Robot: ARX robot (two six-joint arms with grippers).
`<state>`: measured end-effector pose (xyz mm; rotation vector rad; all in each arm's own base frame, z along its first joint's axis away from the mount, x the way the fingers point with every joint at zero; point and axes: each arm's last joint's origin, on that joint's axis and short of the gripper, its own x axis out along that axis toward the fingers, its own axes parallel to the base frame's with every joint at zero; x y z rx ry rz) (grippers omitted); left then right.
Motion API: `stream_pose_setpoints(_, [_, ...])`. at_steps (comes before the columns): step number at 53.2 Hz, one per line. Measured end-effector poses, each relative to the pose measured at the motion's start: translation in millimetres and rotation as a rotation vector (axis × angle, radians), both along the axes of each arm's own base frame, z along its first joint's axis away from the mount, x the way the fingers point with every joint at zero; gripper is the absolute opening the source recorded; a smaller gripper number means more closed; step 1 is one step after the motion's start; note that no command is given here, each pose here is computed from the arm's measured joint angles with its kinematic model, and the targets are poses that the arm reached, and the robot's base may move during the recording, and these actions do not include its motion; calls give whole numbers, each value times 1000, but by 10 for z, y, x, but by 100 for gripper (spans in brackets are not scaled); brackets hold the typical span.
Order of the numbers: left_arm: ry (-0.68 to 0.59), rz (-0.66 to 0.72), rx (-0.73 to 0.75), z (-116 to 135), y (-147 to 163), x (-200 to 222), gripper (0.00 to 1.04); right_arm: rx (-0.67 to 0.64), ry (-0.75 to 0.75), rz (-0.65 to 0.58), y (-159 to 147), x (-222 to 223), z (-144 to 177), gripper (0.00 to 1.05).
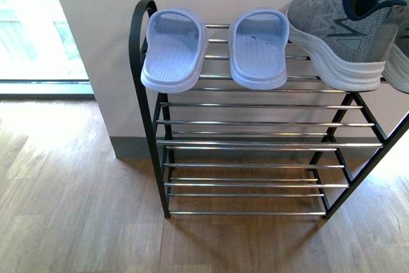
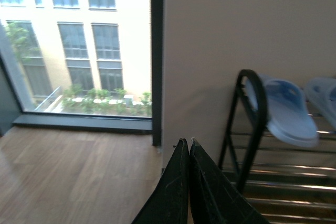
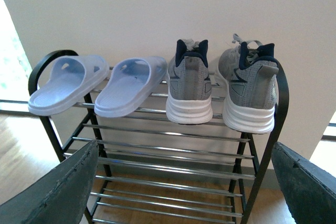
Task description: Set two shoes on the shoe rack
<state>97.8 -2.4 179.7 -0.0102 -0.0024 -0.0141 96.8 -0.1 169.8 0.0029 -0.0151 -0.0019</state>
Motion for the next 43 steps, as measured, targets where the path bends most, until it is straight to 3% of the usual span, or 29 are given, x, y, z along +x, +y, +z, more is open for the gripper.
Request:
stream_pose_setpoints(11, [10, 13, 1, -130, 21, 2, 1, 0, 0, 0, 0, 0, 0, 96])
stream_pose_setpoints(38, [5, 13, 1, -126, 21, 0, 1, 0, 0, 0, 0, 0, 0, 96])
stream_pose_setpoints(43, [5, 13, 0, -126, 21, 0, 13, 0, 0, 0, 0, 0, 0, 96])
